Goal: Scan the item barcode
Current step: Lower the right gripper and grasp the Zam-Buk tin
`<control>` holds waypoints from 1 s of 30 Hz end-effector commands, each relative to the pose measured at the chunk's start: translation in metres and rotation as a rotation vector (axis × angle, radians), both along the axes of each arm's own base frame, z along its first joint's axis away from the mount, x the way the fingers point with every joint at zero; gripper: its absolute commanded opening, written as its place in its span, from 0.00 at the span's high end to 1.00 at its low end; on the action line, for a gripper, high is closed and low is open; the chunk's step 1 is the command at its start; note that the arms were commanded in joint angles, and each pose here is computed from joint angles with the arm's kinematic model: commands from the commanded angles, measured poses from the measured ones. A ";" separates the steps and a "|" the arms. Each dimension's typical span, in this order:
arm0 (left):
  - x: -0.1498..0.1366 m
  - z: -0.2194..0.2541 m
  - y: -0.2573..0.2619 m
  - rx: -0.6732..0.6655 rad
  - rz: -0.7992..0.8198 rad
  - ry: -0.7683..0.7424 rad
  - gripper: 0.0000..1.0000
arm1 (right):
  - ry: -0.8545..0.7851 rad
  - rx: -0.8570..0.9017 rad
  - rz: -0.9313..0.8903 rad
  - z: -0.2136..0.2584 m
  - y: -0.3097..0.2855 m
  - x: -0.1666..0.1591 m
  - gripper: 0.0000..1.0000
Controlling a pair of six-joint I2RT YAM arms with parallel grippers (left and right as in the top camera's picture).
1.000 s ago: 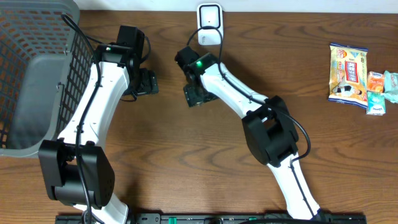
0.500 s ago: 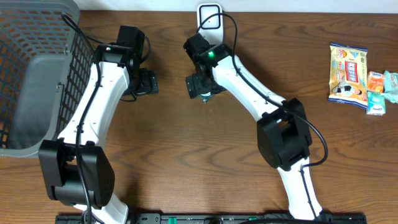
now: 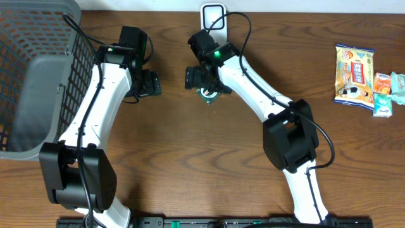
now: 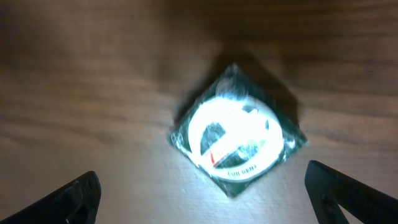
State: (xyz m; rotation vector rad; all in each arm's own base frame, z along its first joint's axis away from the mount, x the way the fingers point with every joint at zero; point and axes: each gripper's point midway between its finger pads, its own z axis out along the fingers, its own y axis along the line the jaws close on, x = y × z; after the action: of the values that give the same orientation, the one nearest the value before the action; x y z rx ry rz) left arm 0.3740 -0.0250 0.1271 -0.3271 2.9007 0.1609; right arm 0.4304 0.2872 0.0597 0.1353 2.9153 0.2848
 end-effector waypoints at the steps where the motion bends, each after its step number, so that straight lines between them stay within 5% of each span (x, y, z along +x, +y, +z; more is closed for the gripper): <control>1: -0.001 0.000 0.003 0.014 -0.006 0.004 0.02 | -0.050 0.072 -0.111 0.017 0.006 0.015 0.01; 19: -0.001 0.000 0.003 0.015 -0.005 0.004 0.02 | -0.083 -0.020 -0.431 -0.012 -0.021 0.027 0.02; 30: -0.001 0.000 0.003 0.014 -0.006 0.004 0.02 | -0.025 -0.063 -0.459 -0.024 -0.024 0.011 0.04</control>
State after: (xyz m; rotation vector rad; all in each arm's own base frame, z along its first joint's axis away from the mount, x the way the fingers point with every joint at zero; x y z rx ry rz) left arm 0.3740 -0.0250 0.1271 -0.3271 2.9007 0.1609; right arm 0.4487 0.2631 0.0546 0.7341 2.7444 0.1810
